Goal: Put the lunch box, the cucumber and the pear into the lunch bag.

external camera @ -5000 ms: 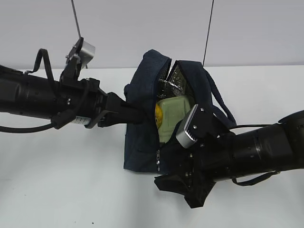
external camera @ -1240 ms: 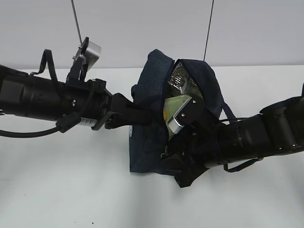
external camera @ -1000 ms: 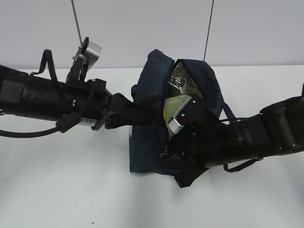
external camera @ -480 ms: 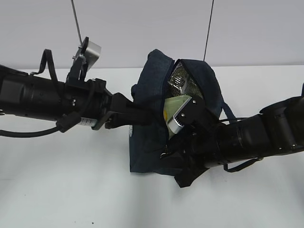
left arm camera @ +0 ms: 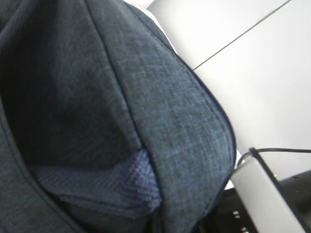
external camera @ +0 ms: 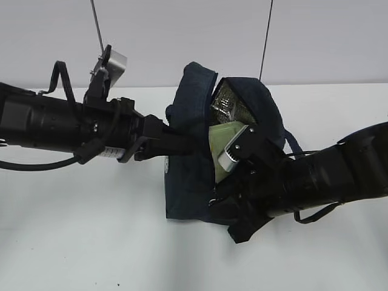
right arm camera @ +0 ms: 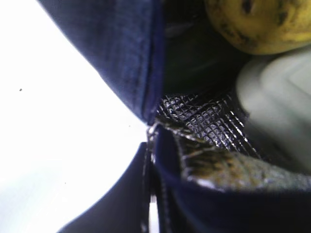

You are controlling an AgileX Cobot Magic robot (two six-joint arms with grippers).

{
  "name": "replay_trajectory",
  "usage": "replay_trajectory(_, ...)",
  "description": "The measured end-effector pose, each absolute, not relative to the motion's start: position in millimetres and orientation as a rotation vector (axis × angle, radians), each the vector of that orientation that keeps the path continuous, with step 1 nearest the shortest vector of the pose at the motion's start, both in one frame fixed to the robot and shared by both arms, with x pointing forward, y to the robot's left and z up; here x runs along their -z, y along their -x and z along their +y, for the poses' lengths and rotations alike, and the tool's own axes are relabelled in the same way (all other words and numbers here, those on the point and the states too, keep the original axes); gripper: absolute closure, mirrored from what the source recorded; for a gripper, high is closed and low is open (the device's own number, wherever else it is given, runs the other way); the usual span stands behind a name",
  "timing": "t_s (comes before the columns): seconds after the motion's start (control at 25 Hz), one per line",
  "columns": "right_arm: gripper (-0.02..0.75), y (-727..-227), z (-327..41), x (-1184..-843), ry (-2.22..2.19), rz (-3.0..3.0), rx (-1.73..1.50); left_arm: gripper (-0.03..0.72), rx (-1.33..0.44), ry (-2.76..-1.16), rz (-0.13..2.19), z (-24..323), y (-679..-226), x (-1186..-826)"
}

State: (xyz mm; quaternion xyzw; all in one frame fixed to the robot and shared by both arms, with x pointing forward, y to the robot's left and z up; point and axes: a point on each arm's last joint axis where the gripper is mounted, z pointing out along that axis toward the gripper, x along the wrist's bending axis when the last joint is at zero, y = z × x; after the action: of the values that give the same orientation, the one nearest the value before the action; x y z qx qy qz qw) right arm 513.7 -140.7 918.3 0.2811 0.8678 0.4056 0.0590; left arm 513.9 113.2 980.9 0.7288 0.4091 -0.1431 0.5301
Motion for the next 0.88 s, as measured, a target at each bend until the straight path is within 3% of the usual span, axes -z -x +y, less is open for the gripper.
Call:
replay_trajectory(0.4,0.732,-504.2,-145.1,-943.7,-0.835,2.618,-1.221,0.643,0.337,-1.726,0.989,113.3,-515.0,-981.3)
replay_trajectory(0.88,0.732,-492.5,-147.6,-983.6,-0.784,2.530,-1.321,0.384,0.336,-1.759,0.968,113.6,-513.3,-979.8)
